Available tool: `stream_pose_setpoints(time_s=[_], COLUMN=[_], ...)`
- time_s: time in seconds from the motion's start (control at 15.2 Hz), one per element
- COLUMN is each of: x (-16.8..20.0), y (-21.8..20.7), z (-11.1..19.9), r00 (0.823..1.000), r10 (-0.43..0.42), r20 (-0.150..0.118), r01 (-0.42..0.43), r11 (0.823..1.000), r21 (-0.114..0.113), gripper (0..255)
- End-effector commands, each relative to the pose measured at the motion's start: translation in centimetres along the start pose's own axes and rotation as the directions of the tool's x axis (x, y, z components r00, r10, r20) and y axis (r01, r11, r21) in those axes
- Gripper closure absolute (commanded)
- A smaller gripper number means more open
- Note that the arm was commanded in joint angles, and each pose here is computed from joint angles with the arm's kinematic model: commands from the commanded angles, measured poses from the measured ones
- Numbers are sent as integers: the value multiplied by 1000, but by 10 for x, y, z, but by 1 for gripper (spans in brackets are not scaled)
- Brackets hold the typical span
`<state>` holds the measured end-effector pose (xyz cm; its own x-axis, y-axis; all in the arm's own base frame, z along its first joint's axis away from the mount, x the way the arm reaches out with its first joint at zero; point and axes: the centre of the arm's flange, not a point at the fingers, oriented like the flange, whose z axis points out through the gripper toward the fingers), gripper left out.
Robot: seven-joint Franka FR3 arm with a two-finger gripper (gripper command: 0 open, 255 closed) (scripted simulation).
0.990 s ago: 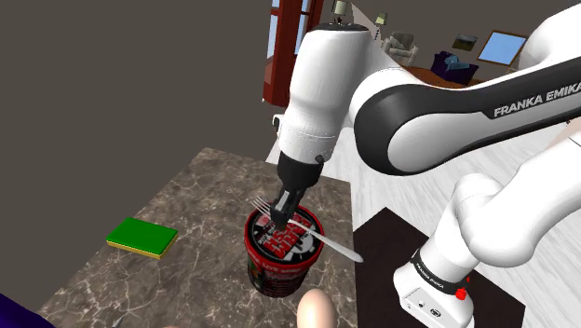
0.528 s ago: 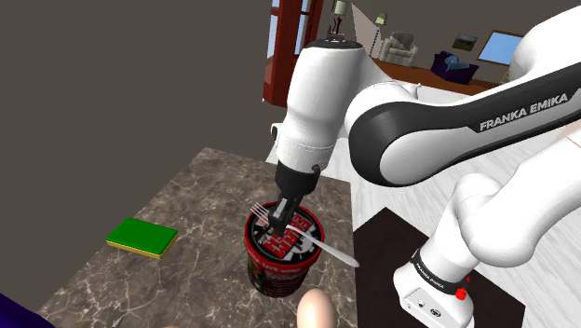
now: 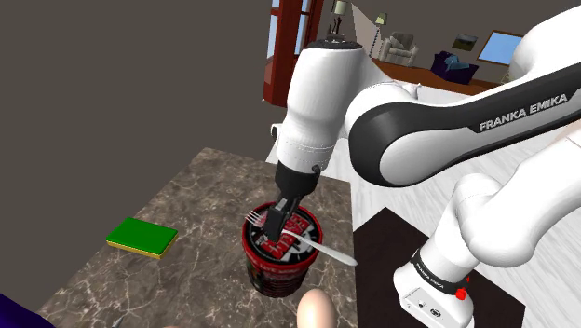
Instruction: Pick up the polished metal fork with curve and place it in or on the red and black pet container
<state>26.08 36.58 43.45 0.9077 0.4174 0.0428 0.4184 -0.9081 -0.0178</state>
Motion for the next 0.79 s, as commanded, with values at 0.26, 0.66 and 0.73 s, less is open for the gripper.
stream_pose_setpoints(time_s=[0.26, 0.66, 0.73], x=[0, 0, 0], y=[0, 0, 0], z=[-50, -50, -50], r00=[1000, 1000, 1000], r10=[0, 0, 0], r20=[0, 0, 0], r01=[0, 0, 0], r11=[1000, 1000, 1000], r21=[0, 0, 0], gripper=[0, 0, 0])
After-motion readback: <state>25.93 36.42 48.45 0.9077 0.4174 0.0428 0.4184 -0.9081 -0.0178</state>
